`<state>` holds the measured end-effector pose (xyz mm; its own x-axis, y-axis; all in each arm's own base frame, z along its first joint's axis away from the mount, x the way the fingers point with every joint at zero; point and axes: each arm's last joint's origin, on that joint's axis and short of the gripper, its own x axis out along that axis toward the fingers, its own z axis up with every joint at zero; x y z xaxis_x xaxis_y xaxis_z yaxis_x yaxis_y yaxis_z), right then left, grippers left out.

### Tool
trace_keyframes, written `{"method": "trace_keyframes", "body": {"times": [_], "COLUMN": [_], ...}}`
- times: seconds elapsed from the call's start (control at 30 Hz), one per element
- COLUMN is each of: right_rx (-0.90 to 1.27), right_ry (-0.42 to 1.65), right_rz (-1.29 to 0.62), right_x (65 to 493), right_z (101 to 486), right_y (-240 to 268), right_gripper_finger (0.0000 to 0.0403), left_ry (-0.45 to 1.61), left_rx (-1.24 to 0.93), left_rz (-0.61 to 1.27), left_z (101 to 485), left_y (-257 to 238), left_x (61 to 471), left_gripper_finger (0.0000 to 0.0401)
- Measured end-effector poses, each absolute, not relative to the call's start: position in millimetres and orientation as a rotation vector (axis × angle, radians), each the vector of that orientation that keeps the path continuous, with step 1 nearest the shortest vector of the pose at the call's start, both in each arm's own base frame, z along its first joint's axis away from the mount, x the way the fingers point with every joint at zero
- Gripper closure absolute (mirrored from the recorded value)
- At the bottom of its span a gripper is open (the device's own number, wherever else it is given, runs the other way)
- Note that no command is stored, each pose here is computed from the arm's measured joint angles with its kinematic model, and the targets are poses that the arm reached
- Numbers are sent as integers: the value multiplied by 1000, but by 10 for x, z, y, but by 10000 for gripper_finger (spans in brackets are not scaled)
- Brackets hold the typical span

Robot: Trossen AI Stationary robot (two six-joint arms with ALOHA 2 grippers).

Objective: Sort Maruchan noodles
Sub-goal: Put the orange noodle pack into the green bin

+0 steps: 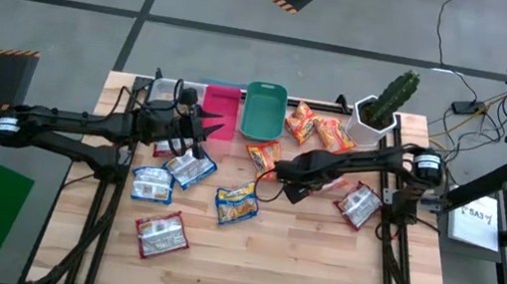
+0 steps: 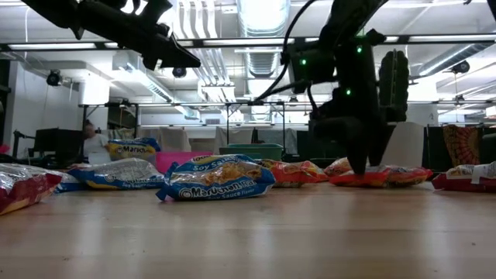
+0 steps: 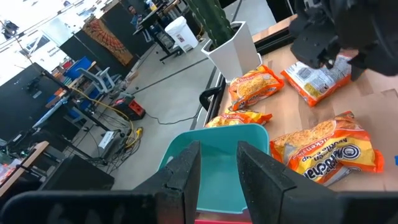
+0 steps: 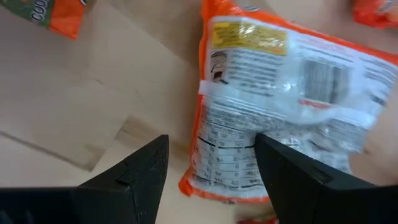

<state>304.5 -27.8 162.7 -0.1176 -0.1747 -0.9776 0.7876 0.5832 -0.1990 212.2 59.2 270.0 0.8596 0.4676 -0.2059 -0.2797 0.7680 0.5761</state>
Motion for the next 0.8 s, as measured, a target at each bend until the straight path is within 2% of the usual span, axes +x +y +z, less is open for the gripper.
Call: {"method": "trace_keyframes", "body": {"times": [0.13,0.23,0.6,0.8], "right_rx": [517,477,440,456], "right_ry": [1502,1518,1518,1459], "right_rz": [-914,-923,-901,-844], "right_x": [3072,3091,3086,3054], "right_z": [1490,1417,1444,1659], "right_y": [-289,-298,-298,-280], "right_gripper_finger": [183,207,382,388], "left_ry": [351,350,337,264], "left_rx": [562,552,501,405], "left_rz": [415,416,424,450], "left_z": [2701,2700,2700,2751], "left_y": [592,592,592,592], "left_x": [2122,2122,2122,2122], "left_gripper_finger": [314,314,314,314]}}
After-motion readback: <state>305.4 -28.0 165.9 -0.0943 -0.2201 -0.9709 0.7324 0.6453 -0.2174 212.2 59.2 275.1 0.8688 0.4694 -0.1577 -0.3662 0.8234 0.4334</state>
